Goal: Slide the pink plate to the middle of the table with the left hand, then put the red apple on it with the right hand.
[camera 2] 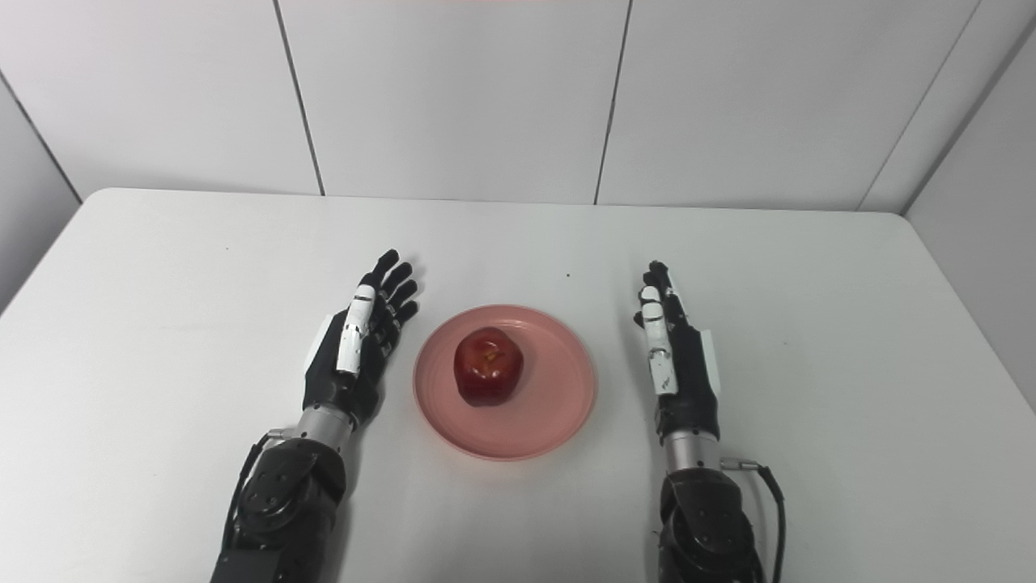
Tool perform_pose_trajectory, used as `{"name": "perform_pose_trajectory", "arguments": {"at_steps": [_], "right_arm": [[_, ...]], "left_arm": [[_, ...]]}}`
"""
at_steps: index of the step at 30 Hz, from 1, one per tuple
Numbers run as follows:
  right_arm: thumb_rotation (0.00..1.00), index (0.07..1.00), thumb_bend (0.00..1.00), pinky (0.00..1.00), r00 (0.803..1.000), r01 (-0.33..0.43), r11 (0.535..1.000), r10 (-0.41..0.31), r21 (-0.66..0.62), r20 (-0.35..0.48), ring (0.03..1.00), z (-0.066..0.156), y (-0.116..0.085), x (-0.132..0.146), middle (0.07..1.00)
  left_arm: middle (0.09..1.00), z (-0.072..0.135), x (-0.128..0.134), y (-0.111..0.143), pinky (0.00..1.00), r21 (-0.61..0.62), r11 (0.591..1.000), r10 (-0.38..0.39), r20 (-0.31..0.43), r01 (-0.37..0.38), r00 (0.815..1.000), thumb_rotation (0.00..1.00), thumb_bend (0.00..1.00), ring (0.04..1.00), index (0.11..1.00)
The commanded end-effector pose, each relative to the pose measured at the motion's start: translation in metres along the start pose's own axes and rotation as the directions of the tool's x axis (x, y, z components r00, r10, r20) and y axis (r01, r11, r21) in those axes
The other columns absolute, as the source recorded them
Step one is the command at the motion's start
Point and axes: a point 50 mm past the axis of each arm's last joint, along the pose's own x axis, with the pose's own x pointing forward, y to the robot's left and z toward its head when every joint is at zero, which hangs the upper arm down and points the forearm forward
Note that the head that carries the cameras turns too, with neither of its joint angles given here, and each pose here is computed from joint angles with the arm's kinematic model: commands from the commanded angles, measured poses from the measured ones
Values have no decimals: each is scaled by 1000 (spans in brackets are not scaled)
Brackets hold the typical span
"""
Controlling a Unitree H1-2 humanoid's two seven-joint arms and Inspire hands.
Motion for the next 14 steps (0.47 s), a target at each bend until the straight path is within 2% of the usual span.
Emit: {"name": "perform_pose_trajectory", "arguments": {"at_steps": [1,14], "right_arm": [[1000,933,205,896,996,-12,1000,11,14,88,927,16,2,9,937],[1000,934,199,893,996,-13,1000,11,12,87,923,16,2,9,936]], "left_arm": [[952,-3,-3,3,954,-4,1000,4,-13,-4,1000,1000,380,953,931],[955,-2,-3,2,958,6,1000,-8,-8,8,1000,1000,375,956,935]]}}
